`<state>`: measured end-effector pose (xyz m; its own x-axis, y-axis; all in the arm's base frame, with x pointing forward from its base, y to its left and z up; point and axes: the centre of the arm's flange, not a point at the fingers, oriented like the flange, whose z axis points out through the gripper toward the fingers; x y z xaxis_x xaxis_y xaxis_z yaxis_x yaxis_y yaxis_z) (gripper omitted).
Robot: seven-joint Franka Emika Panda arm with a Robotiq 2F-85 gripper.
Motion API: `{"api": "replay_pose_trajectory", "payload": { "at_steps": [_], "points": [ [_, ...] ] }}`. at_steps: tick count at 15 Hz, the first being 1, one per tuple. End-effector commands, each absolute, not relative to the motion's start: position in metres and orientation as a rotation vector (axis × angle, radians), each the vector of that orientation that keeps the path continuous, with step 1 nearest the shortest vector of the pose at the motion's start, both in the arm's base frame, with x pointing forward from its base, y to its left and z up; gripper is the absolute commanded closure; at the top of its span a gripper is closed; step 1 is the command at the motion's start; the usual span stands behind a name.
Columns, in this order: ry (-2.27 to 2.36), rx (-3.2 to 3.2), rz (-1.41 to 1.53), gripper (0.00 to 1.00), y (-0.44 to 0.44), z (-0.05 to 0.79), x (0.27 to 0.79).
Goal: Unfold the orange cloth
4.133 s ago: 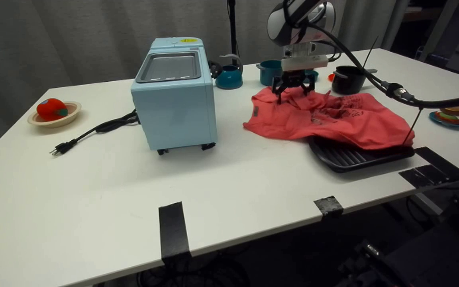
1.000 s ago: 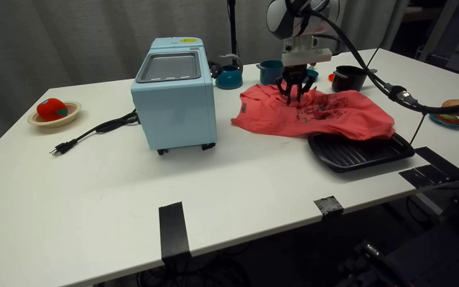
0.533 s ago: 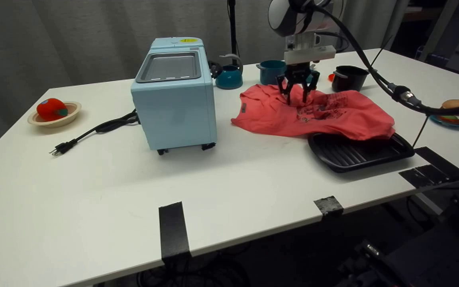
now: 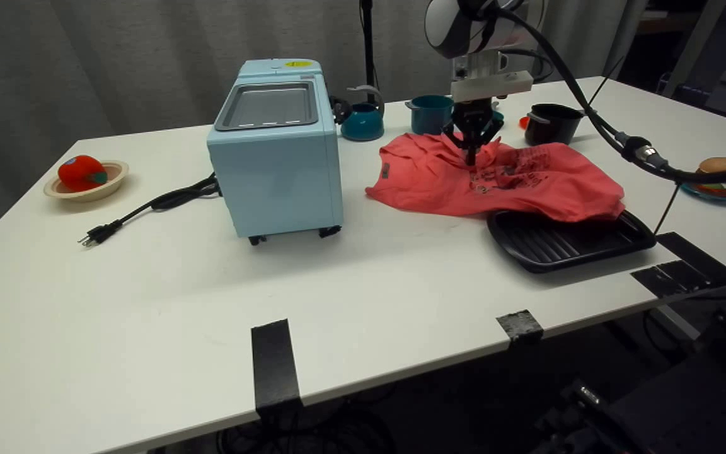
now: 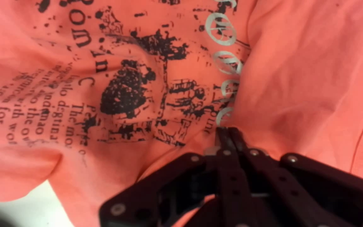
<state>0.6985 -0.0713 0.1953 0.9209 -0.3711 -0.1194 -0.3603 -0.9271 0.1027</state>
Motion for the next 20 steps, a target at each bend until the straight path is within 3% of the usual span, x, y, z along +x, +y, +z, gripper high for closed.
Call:
{"api": "replay_pose_trajectory", "payload": {
  "at_steps": [1,11,17,18,20],
  "points": [
    [-0.574,2.984,-0.209,1.0,-0.071,0.207,0.689],
    [-0.848,2.794,0.52,1.0,-0.109,0.324,0.684],
    [-1.133,2.513,0.732,1.0,-0.154,0.351,0.671],
    [-1.173,2.478,0.724,0.73,-0.16,0.349,0.67],
    [-1.214,2.423,0.717,0.65,-0.165,0.346,0.667]
  ]
}}
